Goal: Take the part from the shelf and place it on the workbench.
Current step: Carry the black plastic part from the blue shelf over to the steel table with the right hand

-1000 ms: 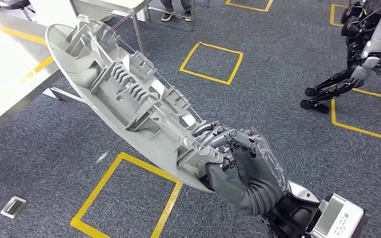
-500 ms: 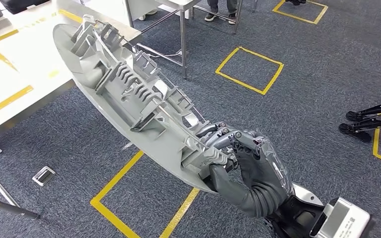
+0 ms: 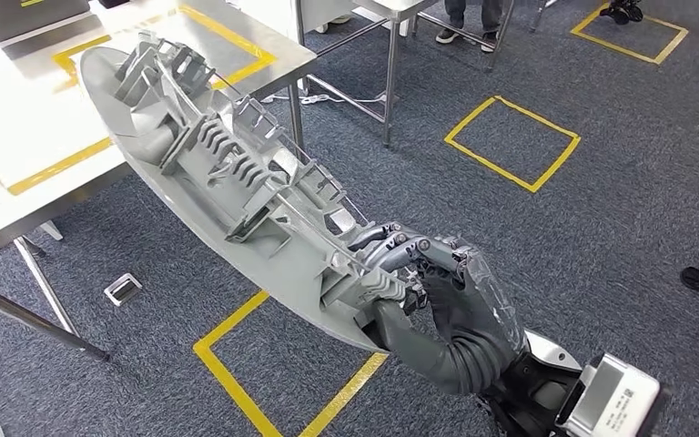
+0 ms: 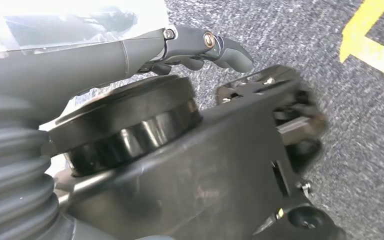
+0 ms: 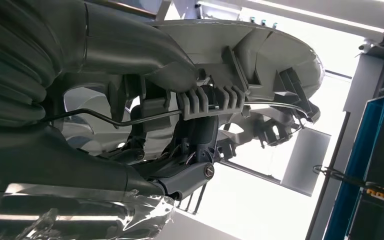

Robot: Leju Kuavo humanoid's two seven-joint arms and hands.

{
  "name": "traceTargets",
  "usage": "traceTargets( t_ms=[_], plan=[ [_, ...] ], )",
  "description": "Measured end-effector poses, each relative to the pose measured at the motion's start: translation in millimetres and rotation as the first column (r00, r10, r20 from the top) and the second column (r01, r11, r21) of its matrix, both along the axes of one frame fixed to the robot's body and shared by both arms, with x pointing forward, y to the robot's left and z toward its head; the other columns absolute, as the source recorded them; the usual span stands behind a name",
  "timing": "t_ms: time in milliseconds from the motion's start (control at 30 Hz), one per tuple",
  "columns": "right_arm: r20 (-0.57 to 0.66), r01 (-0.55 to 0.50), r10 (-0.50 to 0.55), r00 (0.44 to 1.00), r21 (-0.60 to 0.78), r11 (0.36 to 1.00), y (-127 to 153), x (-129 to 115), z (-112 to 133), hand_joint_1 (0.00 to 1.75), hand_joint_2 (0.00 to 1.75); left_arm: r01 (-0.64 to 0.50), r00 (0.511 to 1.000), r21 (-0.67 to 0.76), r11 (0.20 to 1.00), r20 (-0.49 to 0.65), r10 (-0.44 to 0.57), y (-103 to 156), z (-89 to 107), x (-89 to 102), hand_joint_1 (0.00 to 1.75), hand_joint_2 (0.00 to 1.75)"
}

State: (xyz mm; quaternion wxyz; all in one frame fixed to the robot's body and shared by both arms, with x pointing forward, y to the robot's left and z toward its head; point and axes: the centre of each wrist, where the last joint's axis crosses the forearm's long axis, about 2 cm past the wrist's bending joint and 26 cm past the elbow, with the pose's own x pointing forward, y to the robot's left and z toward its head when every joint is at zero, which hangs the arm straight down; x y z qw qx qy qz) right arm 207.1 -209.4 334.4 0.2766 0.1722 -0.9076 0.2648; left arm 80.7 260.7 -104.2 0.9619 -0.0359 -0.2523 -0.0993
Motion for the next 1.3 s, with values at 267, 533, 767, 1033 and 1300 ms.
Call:
traceTargets(
  t_ms=[267,533,767,1033,1300],
  plan=[
    [-0.006,-0.002,0.002,1.000,0.003,1.000,0.1,0.3,-0.3,1.75,1.75,0.002,1.000,-0.004,1.000,-0.001,-0.002,0.6,0.0,0.3,0.00,1.75],
    [-0.015,-0.003,0.003,1.000,0.002,1.000,0.3,0.8,-1.6,1.75,1.75,0.003,1.000,-0.014,1.000,0.000,-0.003,-2.5,0.4,1.3,0.00,1.75],
    [-0.015,-0.002,0.002,1.000,0.002,1.000,0.1,1.1,-2.0,1.75,1.75,0.001,1.000,-0.016,1.000,-0.004,-0.001,-2.3,0.2,0.2,0.00,1.75],
    [-0.014,-0.002,0.002,1.000,0.003,1.000,0.1,1.1,-1.9,1.75,1.75,-0.001,1.000,-0.020,1.000,-0.006,0.001,-2.0,0.1,0.1,0.00,1.75],
    [-0.014,-0.002,0.002,1.000,0.002,1.000,0.1,1.1,-1.9,1.75,1.75,-0.005,1.000,-0.022,1.000,-0.007,0.004,-2.0,0.1,0.1,0.00,1.75]
  ],
)
